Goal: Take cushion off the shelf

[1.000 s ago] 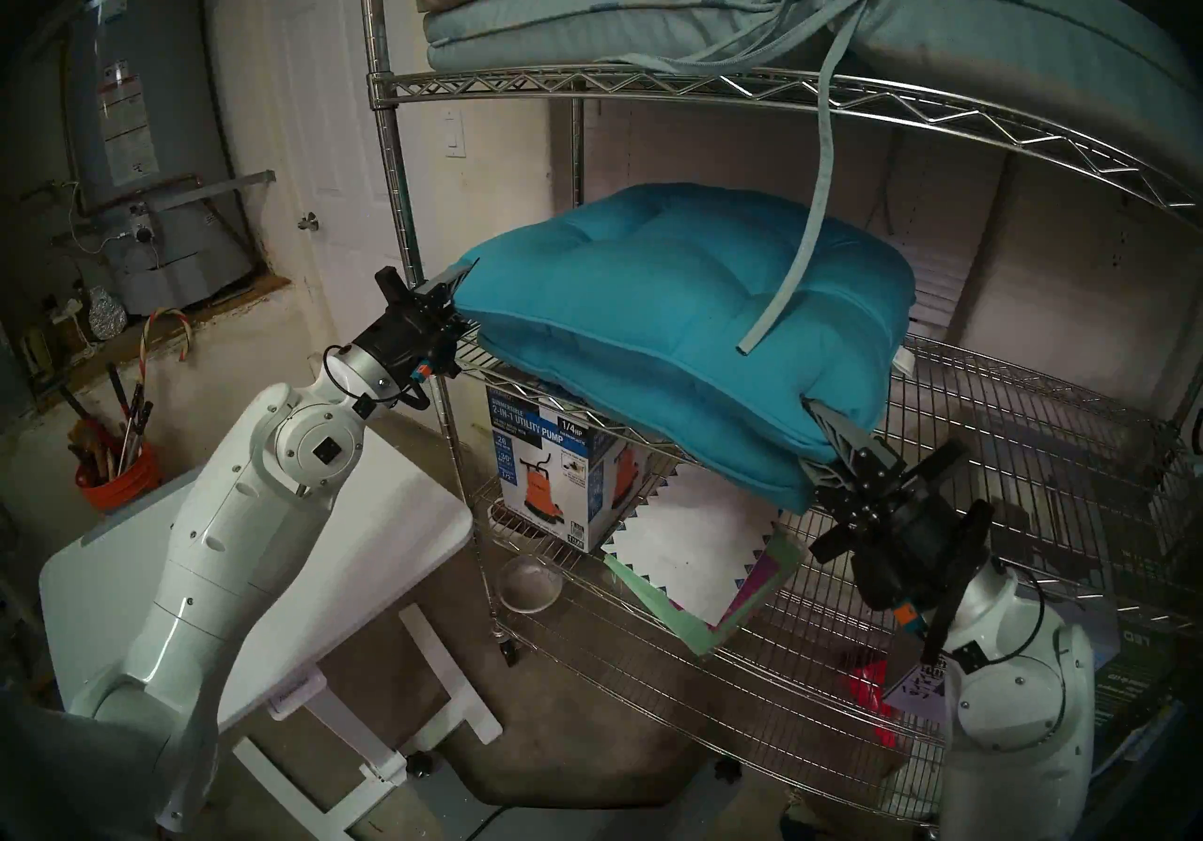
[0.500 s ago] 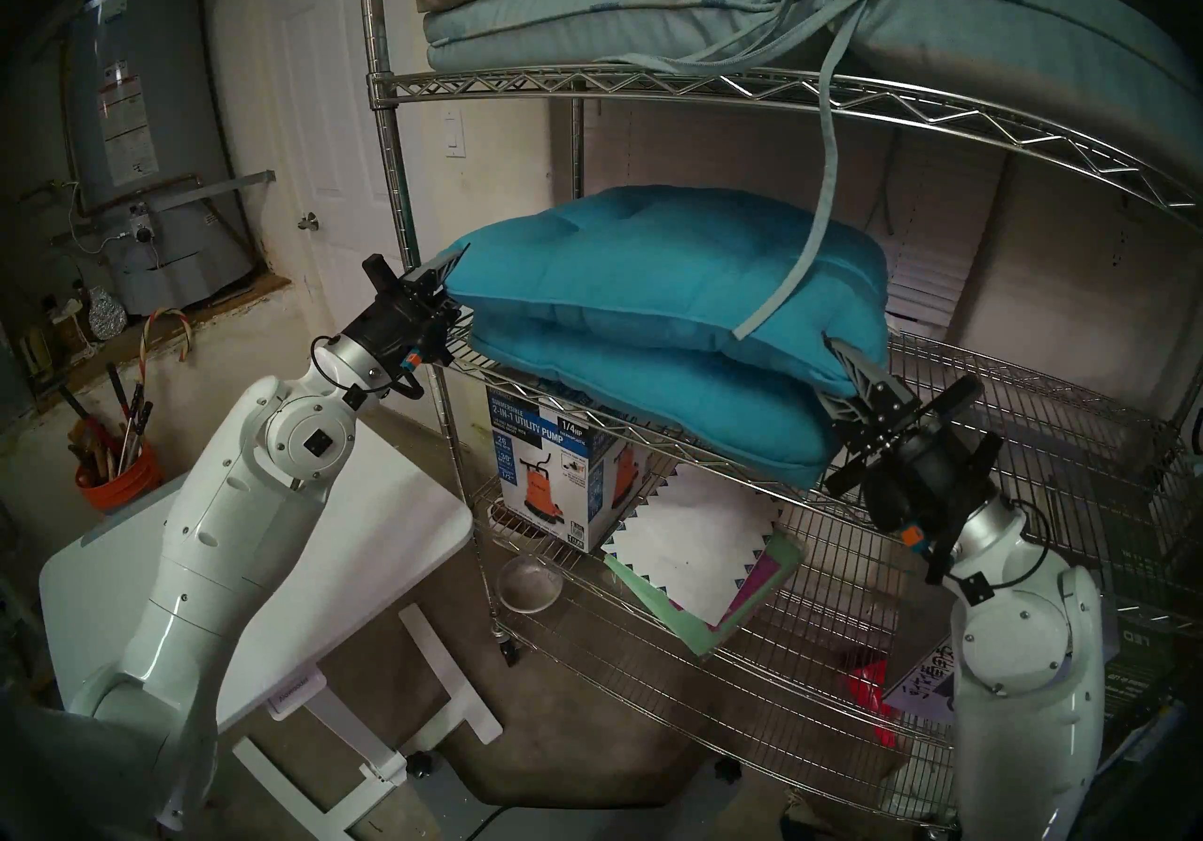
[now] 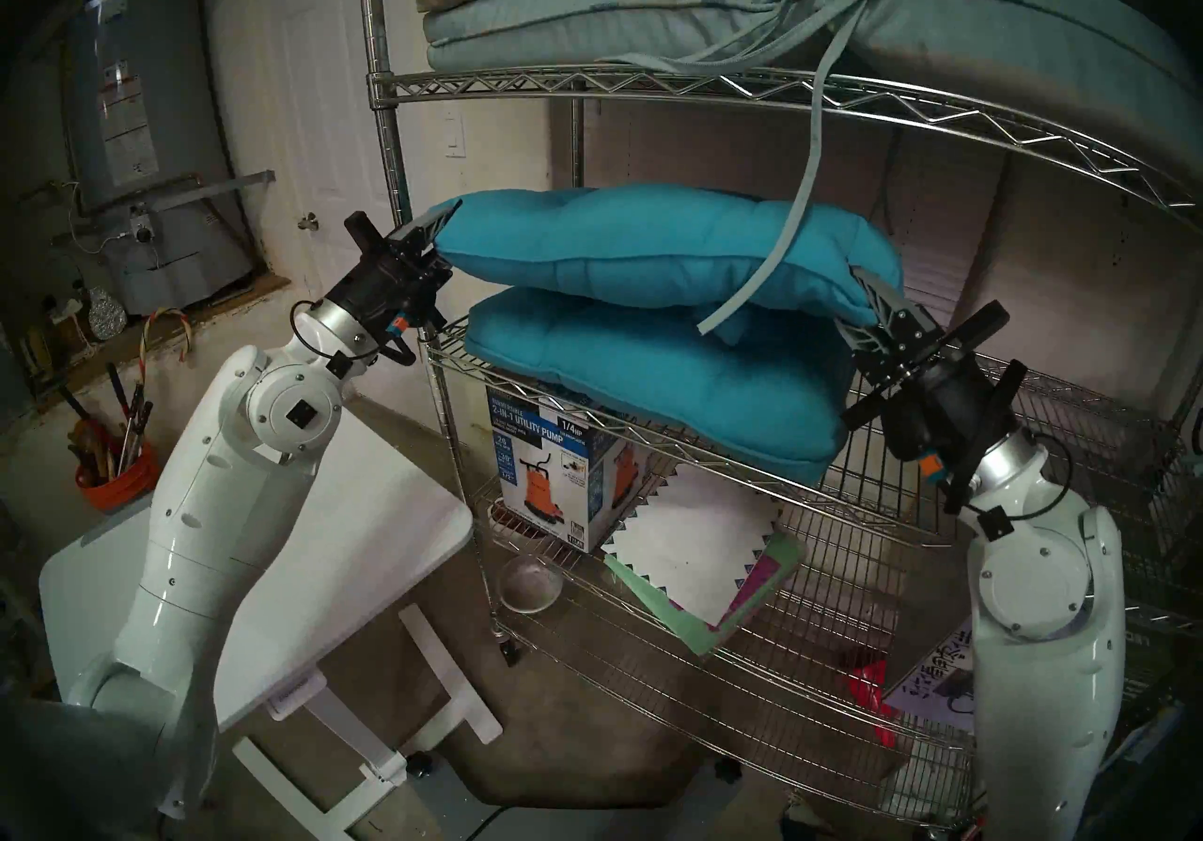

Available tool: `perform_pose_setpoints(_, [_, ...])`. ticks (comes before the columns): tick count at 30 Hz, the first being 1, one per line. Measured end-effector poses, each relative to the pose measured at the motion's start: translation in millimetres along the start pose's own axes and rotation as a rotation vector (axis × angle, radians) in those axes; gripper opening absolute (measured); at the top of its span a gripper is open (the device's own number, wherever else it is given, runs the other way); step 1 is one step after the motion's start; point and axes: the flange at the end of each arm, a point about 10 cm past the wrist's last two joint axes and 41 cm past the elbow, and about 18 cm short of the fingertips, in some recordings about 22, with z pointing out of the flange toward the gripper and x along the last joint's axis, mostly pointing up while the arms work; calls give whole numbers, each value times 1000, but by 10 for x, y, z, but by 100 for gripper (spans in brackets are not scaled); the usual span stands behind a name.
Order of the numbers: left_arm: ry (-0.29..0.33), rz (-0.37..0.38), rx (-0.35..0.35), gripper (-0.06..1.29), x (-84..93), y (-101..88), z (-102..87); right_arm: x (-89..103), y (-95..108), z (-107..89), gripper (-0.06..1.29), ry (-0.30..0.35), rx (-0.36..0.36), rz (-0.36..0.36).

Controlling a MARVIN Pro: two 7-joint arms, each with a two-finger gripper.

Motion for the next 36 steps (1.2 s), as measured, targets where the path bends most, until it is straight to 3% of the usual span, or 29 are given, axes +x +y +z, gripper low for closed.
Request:
perform_pose_setpoints(14, [25,63,61,25,29,-518,29,-20,115,159,12,12,-19,-9])
perform_pose_setpoints(36, [69,129,106,23,184,-1091,-15,18,236,198,12,12,-32,-3])
